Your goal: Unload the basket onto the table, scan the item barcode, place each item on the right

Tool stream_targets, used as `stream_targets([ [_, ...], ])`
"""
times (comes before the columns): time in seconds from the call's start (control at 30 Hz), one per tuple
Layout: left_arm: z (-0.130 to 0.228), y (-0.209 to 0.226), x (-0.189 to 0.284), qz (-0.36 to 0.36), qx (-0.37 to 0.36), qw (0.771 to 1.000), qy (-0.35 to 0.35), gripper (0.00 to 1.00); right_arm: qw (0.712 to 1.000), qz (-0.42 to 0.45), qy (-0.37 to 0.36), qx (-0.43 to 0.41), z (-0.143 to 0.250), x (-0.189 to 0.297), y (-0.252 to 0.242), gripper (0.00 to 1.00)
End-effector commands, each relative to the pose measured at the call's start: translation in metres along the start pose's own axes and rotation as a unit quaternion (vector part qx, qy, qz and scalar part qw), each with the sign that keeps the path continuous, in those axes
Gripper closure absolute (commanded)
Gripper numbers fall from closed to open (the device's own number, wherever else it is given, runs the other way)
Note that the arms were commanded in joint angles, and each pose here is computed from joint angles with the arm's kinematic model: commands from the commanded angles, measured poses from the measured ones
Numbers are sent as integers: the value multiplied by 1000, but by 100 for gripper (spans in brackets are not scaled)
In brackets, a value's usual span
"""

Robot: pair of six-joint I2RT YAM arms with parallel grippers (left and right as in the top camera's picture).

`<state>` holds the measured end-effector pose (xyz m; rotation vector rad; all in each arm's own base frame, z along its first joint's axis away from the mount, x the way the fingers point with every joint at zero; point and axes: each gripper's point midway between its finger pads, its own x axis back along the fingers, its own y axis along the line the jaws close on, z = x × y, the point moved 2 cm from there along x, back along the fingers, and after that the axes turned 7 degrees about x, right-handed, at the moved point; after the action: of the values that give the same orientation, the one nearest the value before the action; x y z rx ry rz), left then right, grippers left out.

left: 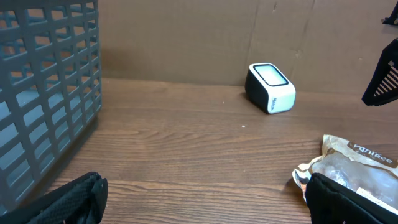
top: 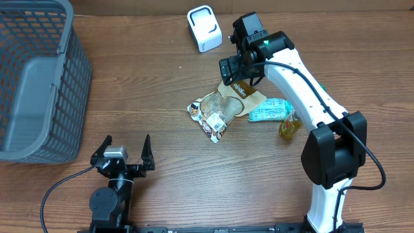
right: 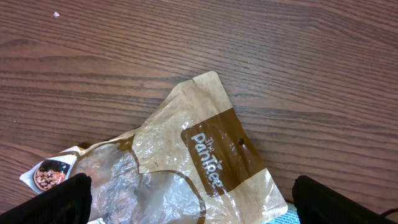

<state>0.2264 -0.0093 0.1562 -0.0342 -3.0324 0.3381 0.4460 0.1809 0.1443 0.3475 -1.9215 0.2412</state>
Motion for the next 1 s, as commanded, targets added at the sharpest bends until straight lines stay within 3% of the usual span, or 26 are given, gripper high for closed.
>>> stream_targets([
  [0.0, -1, -2, 1, 8, -7, 1000, -4, 0, 1000, 4, -9, -1, -2, 8, -1, 0],
  [0.53, -1, -2, 1, 8, -7, 1000, -4, 0, 988, 6, -156, -4, -14, 155, -5, 0],
  [0.97, -1, -2, 1, 8, -7, 1000, -4, 0, 984, -42, -172, 3, 62, 248, 7, 0],
])
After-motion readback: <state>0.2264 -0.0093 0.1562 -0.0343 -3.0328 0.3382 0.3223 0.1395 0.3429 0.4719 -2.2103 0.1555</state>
